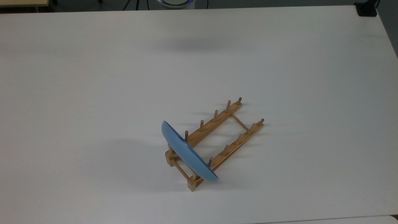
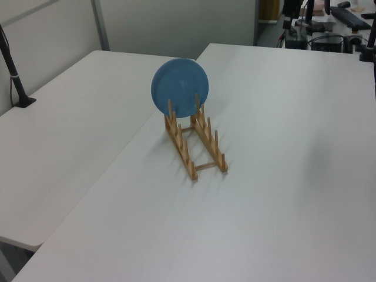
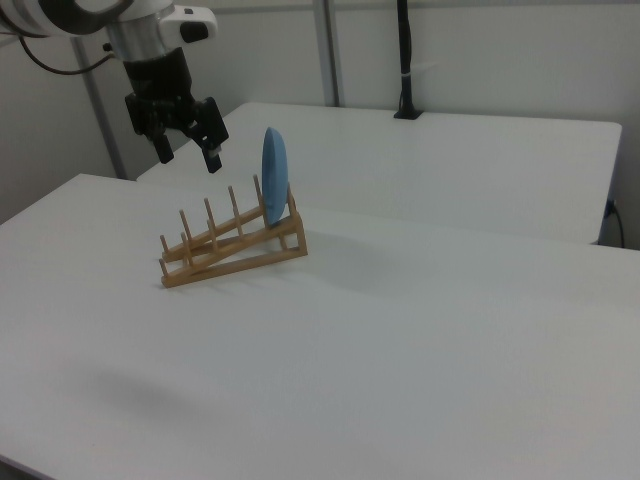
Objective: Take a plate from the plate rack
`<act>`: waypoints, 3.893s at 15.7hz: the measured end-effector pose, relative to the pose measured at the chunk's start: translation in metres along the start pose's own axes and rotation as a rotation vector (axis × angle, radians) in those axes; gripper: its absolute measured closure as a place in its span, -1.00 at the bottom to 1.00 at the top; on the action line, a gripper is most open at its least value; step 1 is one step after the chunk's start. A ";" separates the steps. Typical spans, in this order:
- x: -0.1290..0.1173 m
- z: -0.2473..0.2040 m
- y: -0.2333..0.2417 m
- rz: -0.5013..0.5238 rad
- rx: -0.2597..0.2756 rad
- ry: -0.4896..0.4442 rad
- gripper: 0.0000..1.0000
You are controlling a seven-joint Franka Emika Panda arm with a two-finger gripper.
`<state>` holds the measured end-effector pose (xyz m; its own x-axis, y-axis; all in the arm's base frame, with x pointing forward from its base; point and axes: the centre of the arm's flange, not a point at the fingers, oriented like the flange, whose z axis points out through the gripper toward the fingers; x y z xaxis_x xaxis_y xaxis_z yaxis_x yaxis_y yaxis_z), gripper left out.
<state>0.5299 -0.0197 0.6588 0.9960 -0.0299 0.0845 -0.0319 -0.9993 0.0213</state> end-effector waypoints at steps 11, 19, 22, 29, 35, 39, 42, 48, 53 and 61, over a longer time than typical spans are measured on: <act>0.001 0.007 -0.007 -0.014 0.001 -0.015 -1.00; 0.001 0.007 -0.007 -0.014 0.001 -0.015 -1.00; 0.001 0.007 -0.007 -0.014 0.001 -0.016 -1.00; 0.002 0.009 -0.007 -0.014 0.002 -0.019 -1.00; 0.002 0.010 -0.007 -0.014 0.002 -0.020 -1.00; 0.004 0.013 -0.007 -0.044 0.003 -0.026 -1.00; 0.011 0.028 -0.006 -0.212 0.011 -0.051 -1.00; 0.049 0.040 -0.002 -0.263 0.001 0.101 -1.00; 0.088 0.052 0.000 -0.108 0.006 0.306 -1.00; 0.147 0.129 -0.049 0.015 0.074 0.512 -0.92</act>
<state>0.6891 0.0216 0.5417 0.8259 -0.0475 0.5618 -0.0213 -0.9984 -0.0530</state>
